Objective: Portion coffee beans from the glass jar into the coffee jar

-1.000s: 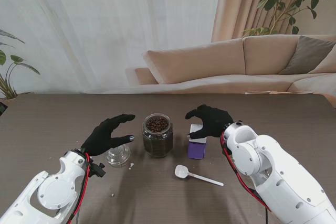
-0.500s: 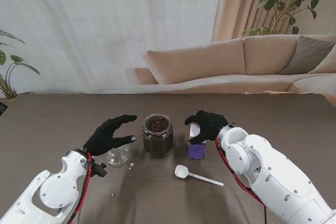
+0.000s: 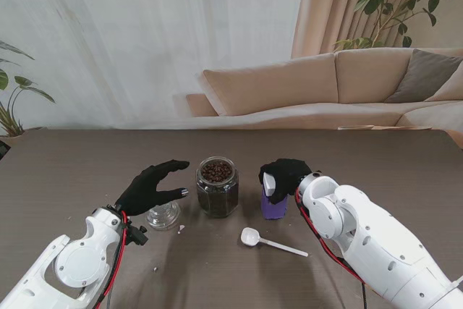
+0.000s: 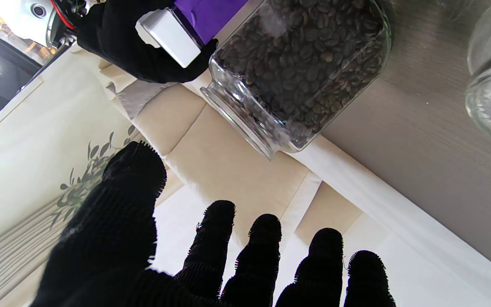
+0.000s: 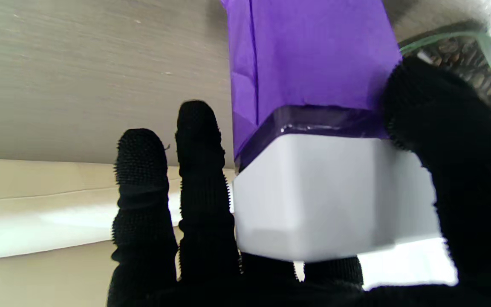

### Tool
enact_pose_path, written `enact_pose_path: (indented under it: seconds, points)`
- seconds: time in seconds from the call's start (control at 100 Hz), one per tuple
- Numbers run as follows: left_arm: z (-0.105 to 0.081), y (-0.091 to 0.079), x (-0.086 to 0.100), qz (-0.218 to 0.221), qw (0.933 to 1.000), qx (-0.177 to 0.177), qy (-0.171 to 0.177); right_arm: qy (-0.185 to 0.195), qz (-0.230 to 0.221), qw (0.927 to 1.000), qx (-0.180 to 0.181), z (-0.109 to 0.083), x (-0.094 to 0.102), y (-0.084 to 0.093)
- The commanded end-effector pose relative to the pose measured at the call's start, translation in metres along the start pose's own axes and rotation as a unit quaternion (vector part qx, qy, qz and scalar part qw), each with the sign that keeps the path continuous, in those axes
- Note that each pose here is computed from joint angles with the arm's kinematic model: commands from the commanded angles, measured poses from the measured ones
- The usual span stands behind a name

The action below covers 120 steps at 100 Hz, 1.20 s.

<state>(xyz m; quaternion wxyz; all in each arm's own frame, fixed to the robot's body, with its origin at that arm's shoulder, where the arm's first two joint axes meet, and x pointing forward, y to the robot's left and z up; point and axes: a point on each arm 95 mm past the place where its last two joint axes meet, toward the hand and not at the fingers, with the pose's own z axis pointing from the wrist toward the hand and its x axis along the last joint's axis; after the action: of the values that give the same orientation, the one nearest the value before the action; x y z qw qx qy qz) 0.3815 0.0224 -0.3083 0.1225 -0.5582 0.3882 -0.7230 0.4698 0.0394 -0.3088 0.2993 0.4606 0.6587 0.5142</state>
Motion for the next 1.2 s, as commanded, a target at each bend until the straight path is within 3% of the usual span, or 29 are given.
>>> enact_pose_path:
  seconds: [0.0,0.26,0.58,0.91,1.05,1.19]
  points:
    - [-0.001,0.003,0.001,-0.001,0.9999,-0.01,0.0,-0.001,0.003,0.9999,0.013,0.002,0.0,-0.011]
    - [0.001,0.004,0.005,0.003,0.9999,-0.012,0.008,0.001,0.016,0.9997,-0.018,0.004,0.006,0.0]
    - [0.016,0.01,0.015,0.003,0.999,-0.035,0.028,0.004,0.051,0.9956,-0.078,-0.022,0.022,0.065]
    - [0.039,0.009,0.029,0.022,0.9965,-0.056,0.058,0.033,0.107,0.9766,-0.184,-0.057,0.052,0.118]
    - [0.052,0.005,0.038,0.02,0.9953,-0.057,0.075,0.057,0.124,0.9683,-0.209,-0.065,0.071,0.126]
    - [0.061,0.003,0.046,0.014,0.9936,-0.061,0.094,0.071,0.148,0.9583,-0.234,-0.069,0.09,0.124]
